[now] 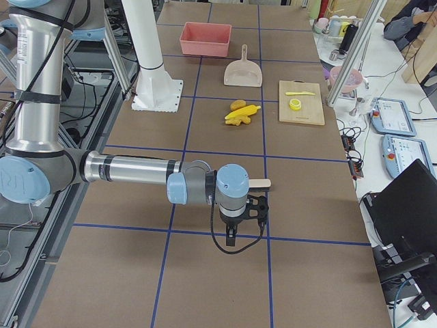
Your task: Sweep and dump trash into bin
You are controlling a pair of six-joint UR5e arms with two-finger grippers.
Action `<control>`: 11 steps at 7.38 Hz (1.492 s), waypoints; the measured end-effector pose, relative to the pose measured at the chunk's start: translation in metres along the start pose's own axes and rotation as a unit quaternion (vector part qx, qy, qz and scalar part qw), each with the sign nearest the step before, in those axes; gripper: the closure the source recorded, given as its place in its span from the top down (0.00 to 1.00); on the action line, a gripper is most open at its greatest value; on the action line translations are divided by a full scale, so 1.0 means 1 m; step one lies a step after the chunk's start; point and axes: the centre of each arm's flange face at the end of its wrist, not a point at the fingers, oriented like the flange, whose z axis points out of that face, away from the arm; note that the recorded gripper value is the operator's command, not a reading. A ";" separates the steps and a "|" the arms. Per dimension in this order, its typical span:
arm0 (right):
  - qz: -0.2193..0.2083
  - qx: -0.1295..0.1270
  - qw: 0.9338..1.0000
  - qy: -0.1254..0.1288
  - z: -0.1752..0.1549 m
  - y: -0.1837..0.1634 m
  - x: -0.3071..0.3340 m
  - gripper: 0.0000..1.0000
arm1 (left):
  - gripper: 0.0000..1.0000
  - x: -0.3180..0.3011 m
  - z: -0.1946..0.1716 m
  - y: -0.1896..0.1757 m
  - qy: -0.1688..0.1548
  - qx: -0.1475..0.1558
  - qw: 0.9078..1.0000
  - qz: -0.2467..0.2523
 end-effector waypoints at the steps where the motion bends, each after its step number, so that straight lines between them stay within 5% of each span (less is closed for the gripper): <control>1: 0.002 -0.003 1.000 -0.002 0.003 0.005 0.003 1.00 | 0.98 0.000 0.000 0.000 0.001 0.000 1.000 0.000; 6: 0.002 0.001 1.000 -0.005 0.001 0.005 0.000 1.00 | 0.98 0.000 0.000 0.001 0.001 -0.001 1.000 0.000; 8: -0.001 0.007 0.999 -0.033 -0.008 0.001 -0.021 0.99 | 0.98 0.000 0.000 0.001 0.000 0.000 1.000 -0.001; 11: 0.016 -0.026 0.997 -0.069 0.011 -0.006 -0.109 0.98 | 0.98 0.000 0.000 0.001 0.000 -0.001 1.000 -0.001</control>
